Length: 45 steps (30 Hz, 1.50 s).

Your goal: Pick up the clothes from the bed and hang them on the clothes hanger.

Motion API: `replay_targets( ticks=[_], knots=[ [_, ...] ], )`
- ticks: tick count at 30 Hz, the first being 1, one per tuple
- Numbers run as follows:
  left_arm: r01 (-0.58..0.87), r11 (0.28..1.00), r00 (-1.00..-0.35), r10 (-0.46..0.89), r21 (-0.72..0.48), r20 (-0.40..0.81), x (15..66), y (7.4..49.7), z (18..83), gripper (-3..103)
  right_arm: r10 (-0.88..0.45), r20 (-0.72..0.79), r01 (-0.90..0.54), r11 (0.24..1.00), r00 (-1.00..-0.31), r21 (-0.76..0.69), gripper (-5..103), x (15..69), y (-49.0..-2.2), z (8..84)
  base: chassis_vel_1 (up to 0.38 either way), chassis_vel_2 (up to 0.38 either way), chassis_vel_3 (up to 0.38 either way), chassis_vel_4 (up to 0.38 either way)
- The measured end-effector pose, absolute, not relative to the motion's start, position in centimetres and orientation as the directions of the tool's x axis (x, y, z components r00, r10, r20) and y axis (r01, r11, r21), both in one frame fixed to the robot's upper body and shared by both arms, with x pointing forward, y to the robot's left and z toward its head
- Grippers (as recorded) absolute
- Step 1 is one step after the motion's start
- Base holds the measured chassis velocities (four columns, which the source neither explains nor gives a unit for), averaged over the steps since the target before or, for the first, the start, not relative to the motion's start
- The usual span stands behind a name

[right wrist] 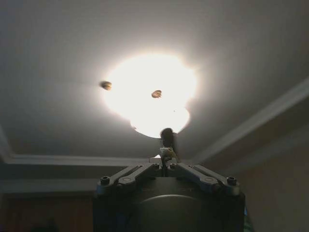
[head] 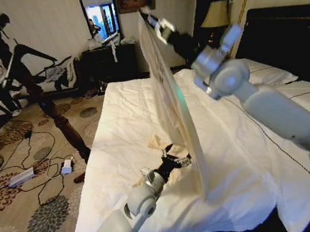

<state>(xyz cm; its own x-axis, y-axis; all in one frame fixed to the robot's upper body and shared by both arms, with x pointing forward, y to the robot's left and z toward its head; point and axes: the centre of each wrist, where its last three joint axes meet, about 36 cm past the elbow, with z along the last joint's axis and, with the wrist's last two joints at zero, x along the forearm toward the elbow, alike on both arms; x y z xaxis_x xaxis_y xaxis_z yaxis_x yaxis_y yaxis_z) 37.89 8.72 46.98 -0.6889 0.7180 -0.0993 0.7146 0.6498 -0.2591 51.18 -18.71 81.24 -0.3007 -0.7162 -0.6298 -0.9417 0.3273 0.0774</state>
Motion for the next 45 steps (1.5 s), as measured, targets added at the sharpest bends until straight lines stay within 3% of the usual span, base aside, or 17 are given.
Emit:
replay_targets(
  ticks=[4, 9, 11, 13, 14, 15, 18, 24, 26, 31, 33, 34, 37, 45],
  knots=[
    [0.705, 0.66, -0.699, 0.708, -0.261, -0.097, 38.6, 8.3, 46.6, 100, -0.724, -0.635, -0.954, 0.293, -0.269, 0.07, 0, 50.3, -17.2, 82.3, 0.0, 0.0, 0.0, 0.0],
    [0.681, 0.691, -0.718, 0.695, -0.244, -0.035, 38.5, 7.9, 43.6, 100, -0.729, -0.581, -0.926, 0.351, -0.362, 0.136, 0, 50.8, -17.6, 77.5, 0.0, 0.0, 0.0, 0.0],
    [0.673, 0.704, -0.714, 0.699, -0.227, 0.05, 37.4, 8.1, 40.8, 100, -0.73, -0.5, -0.881, 0.434, -0.466, 0.187, 0, 50.9, -19.2, 72.5, 0.0, 0.0, 0.0, 0.0],
    [0.669, 0.711, -0.705, 0.699, -0.216, 0.117, 36.5, 8.6, 39.3, 100, -0.721, -0.44, -0.84, 0.507, -0.536, 0.193, 0, 51.0, -20.3, 70.2, 0.0, 0.0, 0.0, 0.0],
    [0.669, 0.711, -0.705, 0.699, -0.216, 0.117, 36.5, 8.6, 39.3, 100, -0.721, -0.44, -0.84, 0.507, -0.536, 0.193, 0, 51.0, -20.3, 70.2, 0.0, 0.0, 0.0, 0.0],
    [0.663, 0.724, -0.699, 0.69, -0.191, 0.191, 35.2, 9.6, 38.0, 100, -0.697, -0.384, -0.791, 0.581, -0.606, 0.192, 0, 51.6, -21.3, 68.3, 0.0, 0.0, 0.0, 0.0],
    [0.668, 0.733, -0.684, 0.672, -0.124, 0.285, 32.8, 11.9, 37.3, 100, -0.626, -0.352, -0.712, 0.664, -0.696, 0.229, 0, 52.8, -22.9, 66.8, 0.0, 0.0, 0.0, 0.0],
    [0.681, 0.727, -0.668, 0.666, -0.09, 0.332, 30.0, 16.2, 37.8, 100, -0.529, -0.314, -0.608, 0.749, -0.788, 0.264, 0, 53.5, -25.1, 66.1, 0.0, 0.0, 0.0, 0.0],
    [0.674, 0.733, -0.68, 0.664, -0.092, 0.309, 29.1, 17.6, 38.4, 100, -0.506, -0.304, -0.583, 0.767, -0.807, 0.27, 0, 53.2, -26.1, 65.8, 0.0, 0.0, 0.0, 0.0],
    [0.589, 0.807, -0.794, 0.589, -0.046, 0.151, 28.7, 20.0, 40.1, 100, -0.484, -0.296, -0.56, 0.776, -0.824, 0.291, 0, 51.8, -27.8, 64.7, 0.0, 0.0, 0.0, 0.0],
    [0.53, 0.844, -0.847, 0.522, 0.084, 0.106, 29.7, 20.9, 39.3, 100, -0.488, -0.302, -0.568, 0.765, -0.819, 0.303, 0, 51.0, -28.1, 64.2, 0.0, 0.0, 0.0, 0.0],
    [0.53, 0.844, -0.847, 0.522, 0.084, 0.106, 29.7, 20.9, 39.3, 100, -0.488, -0.302, -0.568, 0.765, -0.819, 0.303, 0, 51.0, -28.1, 64.2, 0.0, 0.0, 0.0, 0.0],
    [0.486, 0.826, -0.872, 0.479, 0.284, 0.101, 31.1, 21.5, 37.2, 100, -0.504, -0.329, -0.595, 0.741, -0.799, 0.311, 0, 50.1, -27.8, 64.1, 0.0, 0.0, 0.0, 0.0],
    [0.423, 0.803, -0.896, 0.44, 0.42, 0.061, 36.1, 20.7, 36.1, 100, -0.532, -0.366, -0.639, 0.701, -0.764, 0.317, 0, 49.0, -26.9, 64.4, 0.0, 0.0, 0.0, 0.0]
  ],
)
